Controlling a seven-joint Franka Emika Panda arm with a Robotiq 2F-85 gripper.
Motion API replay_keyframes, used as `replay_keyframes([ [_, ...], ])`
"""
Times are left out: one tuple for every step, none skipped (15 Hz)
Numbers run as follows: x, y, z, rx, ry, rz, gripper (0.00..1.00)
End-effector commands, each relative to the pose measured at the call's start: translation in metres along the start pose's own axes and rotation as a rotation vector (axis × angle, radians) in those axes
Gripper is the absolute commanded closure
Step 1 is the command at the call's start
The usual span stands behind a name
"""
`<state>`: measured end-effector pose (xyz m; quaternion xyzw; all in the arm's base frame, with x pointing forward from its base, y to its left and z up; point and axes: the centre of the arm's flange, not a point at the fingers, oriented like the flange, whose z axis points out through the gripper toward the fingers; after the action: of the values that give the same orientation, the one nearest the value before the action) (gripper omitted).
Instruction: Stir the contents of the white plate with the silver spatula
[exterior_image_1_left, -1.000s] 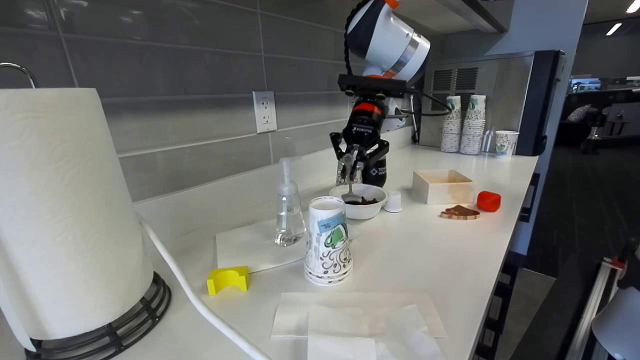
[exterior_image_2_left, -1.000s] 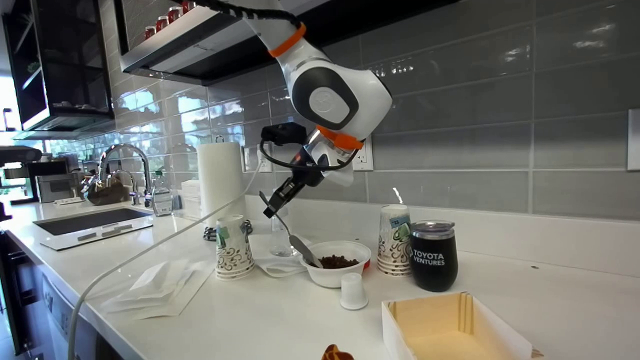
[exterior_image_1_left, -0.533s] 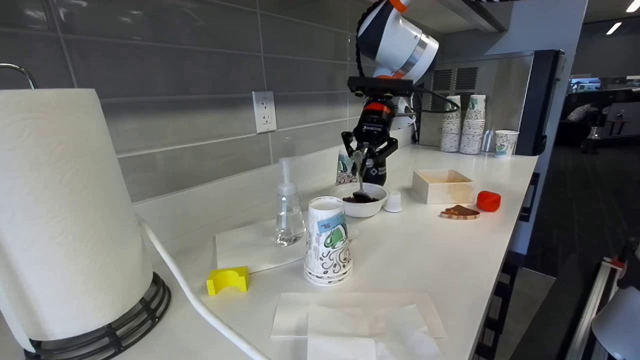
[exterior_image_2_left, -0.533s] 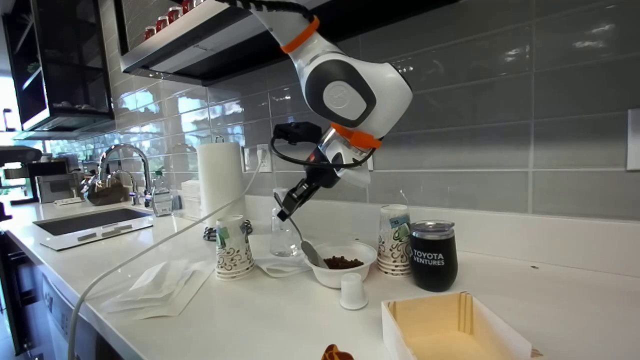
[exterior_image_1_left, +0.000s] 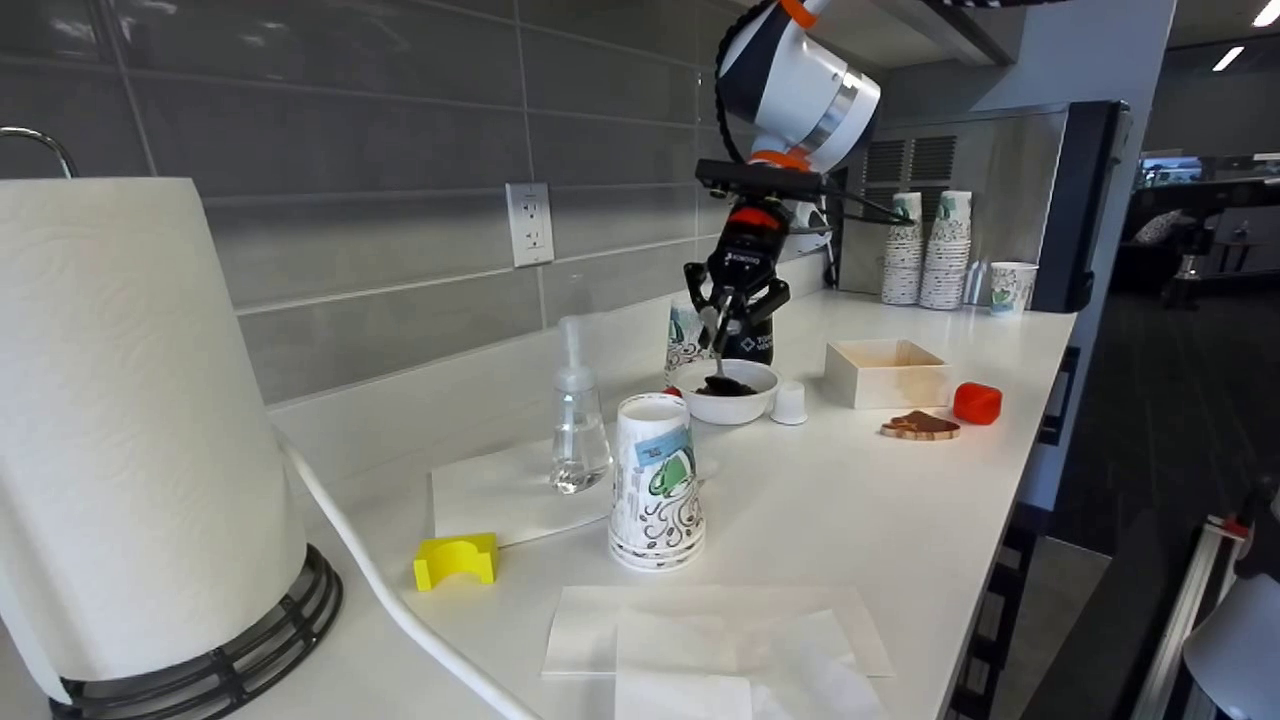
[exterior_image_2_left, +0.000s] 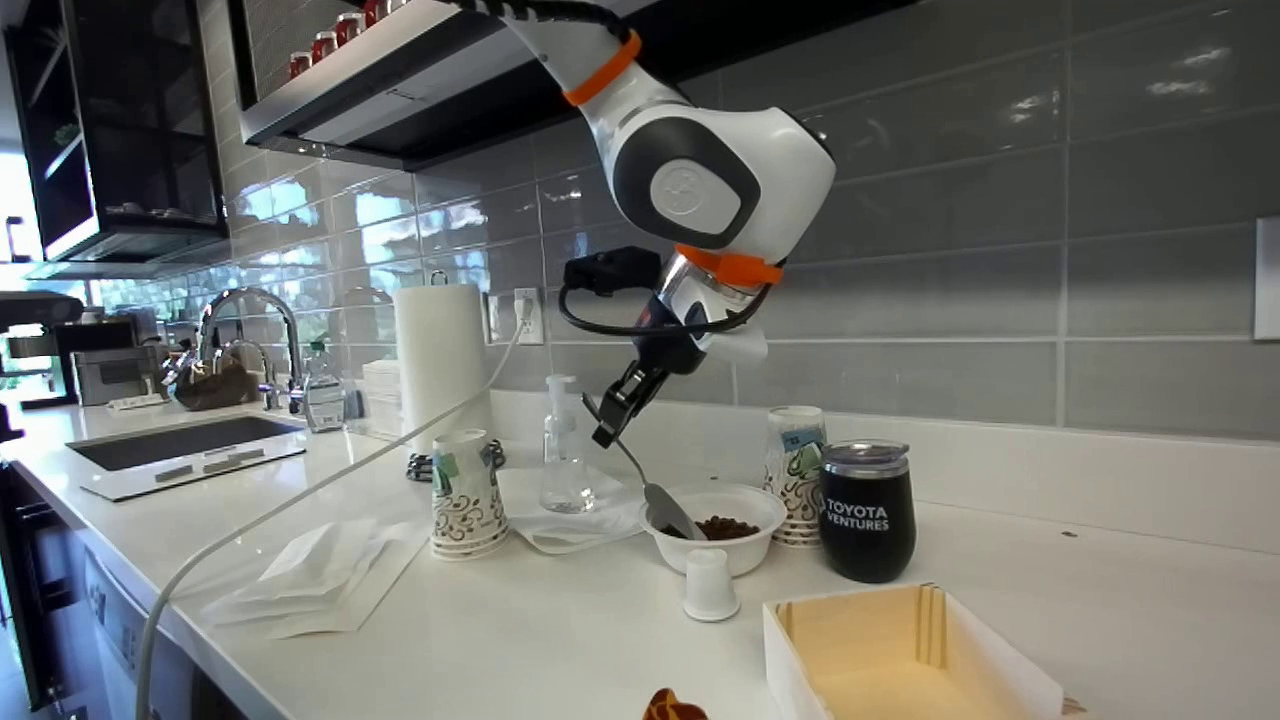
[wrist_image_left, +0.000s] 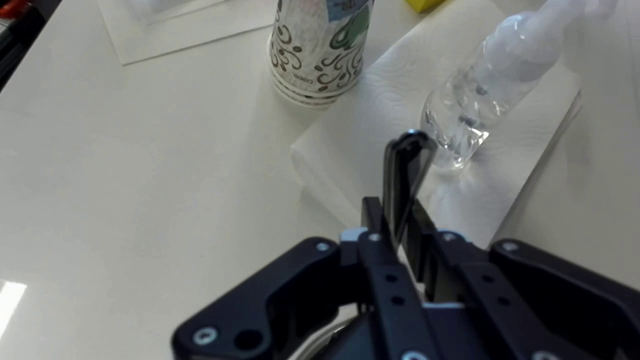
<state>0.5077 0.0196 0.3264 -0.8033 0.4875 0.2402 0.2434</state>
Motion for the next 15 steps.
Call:
replay_keyframes([
  [-0.006, -0.007, 0.004, 0.036, -0.015, -0.068, 0.96],
  [-0.009, -0.008, 0.006, 0.029, -0.036, -0.083, 0.96],
  [-0.012, -0.01, 0.008, 0.019, -0.074, -0.102, 0.96],
  [-0.016, -0.011, 0.011, 0.005, -0.1, -0.119, 0.96],
  [-0.02, -0.011, 0.014, -0.016, -0.129, -0.13, 0.96],
  [-0.023, -0.01, 0.016, -0.032, -0.154, -0.141, 0.96],
  [-0.026, -0.008, 0.018, -0.053, -0.178, -0.145, 0.96],
  [-0.028, -0.007, 0.018, -0.076, -0.204, -0.145, 0.96],
  [-0.03, -0.005, 0.018, -0.095, -0.231, -0.141, 0.96],
  [-0.032, -0.003, 0.019, -0.113, -0.255, -0.14, 0.96],
  [-0.035, -0.001, 0.02, -0.135, -0.276, -0.141, 0.96],
  [-0.037, 0.001, 0.02, -0.156, -0.297, -0.142, 0.96],
  [-0.04, 0.004, 0.021, -0.171, -0.314, -0.147, 0.96],
  [-0.043, 0.006, 0.021, -0.185, -0.333, -0.152, 0.96],
  [-0.045, 0.007, 0.021, -0.2, -0.346, -0.155, 0.96],
])
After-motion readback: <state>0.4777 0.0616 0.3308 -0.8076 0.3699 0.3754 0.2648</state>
